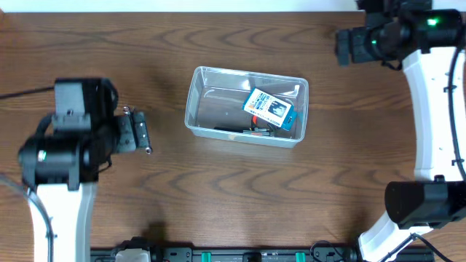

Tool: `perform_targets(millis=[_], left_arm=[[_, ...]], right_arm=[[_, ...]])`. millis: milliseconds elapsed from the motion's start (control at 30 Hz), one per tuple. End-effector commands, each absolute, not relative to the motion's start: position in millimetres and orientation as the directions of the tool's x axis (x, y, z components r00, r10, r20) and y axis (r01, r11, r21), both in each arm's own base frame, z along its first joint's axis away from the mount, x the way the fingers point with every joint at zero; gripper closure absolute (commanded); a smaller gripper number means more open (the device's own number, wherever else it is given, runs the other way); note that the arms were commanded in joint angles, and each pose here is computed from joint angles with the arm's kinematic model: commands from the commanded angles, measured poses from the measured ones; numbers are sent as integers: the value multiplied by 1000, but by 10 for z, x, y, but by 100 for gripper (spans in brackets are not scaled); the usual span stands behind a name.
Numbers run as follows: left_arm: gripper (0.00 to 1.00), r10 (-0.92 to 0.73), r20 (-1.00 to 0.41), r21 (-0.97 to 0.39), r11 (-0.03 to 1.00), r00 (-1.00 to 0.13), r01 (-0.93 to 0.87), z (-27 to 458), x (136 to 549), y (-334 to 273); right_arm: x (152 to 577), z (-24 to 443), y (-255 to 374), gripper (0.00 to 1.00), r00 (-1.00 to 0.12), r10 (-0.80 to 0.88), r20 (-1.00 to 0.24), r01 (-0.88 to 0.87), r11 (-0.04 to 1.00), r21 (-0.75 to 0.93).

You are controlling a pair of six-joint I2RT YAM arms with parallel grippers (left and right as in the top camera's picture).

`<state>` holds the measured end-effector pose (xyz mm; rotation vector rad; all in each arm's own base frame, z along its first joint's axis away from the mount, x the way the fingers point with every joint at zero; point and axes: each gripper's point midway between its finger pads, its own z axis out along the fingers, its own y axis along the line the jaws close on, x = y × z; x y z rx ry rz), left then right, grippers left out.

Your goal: Pack container

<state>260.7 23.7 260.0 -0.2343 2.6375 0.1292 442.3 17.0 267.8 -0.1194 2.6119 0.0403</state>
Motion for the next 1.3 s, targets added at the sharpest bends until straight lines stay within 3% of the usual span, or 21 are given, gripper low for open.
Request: perform_targets(millis=[0,233,467,900,1267], left_arm=[[2,-139,-442,72,979,-886,-189,2513,2728,264],[2,-288,-315,51,946,-904,-319,2089,2947,266],[2,-466,-272,12,873,-842,-487,1719,3280,262],[2,-505,-188,14,856,-842,-517,1197,3554,244],[2,-539,-124,-81,842,-833,-533,891,3516,331]], right_arm=[[4421,2632,47,1,-872,-37,-488,-51,999,16],[4442,2614,28,1,-871,-53,-489,-64,998,6],[4438,2601,29,1,-873,-59,-484,-70,998,4],[4413,2588,28,1,-876,-86,-474,-93,996,-9],[4406,2582,28,1,-878,-86,-471,-93,996,-8]])
